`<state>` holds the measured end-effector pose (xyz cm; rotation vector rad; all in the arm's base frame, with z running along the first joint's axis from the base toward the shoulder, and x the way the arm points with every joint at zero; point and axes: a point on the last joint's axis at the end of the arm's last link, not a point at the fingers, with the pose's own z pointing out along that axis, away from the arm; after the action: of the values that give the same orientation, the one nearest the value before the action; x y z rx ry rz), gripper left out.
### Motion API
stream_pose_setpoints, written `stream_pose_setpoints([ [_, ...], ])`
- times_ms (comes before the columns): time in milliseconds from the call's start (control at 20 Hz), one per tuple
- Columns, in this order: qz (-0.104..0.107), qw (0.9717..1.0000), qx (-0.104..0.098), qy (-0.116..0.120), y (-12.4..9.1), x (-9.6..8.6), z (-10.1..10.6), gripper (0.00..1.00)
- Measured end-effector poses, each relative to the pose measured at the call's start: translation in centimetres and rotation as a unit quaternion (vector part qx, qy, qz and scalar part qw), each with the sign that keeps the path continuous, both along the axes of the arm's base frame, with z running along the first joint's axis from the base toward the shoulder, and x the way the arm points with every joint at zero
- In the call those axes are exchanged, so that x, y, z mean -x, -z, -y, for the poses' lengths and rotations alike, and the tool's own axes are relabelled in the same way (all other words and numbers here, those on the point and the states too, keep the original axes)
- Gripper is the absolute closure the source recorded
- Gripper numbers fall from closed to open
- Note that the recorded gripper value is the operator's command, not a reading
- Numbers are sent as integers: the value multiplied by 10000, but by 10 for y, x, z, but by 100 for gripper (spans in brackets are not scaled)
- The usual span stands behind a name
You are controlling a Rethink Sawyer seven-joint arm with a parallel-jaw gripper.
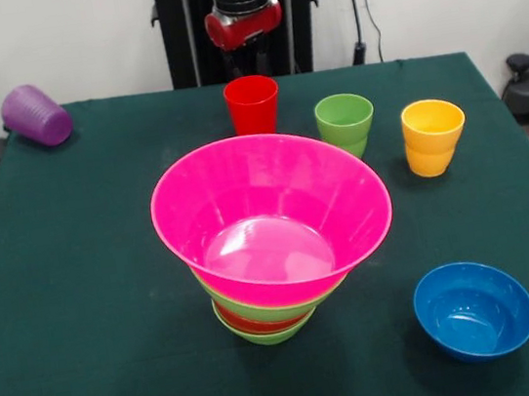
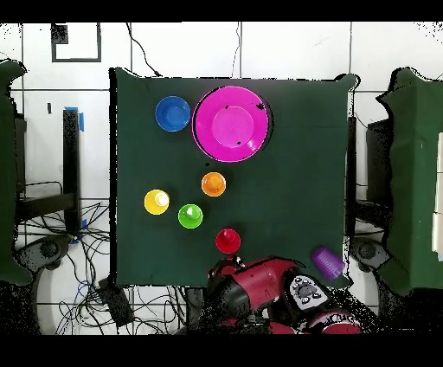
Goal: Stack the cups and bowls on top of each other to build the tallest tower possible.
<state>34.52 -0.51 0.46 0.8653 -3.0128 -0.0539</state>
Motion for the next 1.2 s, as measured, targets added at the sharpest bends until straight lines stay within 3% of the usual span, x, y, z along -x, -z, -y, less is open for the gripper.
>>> stream_pose_setpoints([
  [350,17,10000,-18,9,-10,-5,-6,0],
  [1200,-53,9990,-22,441,-40,-28,-8,0],
])
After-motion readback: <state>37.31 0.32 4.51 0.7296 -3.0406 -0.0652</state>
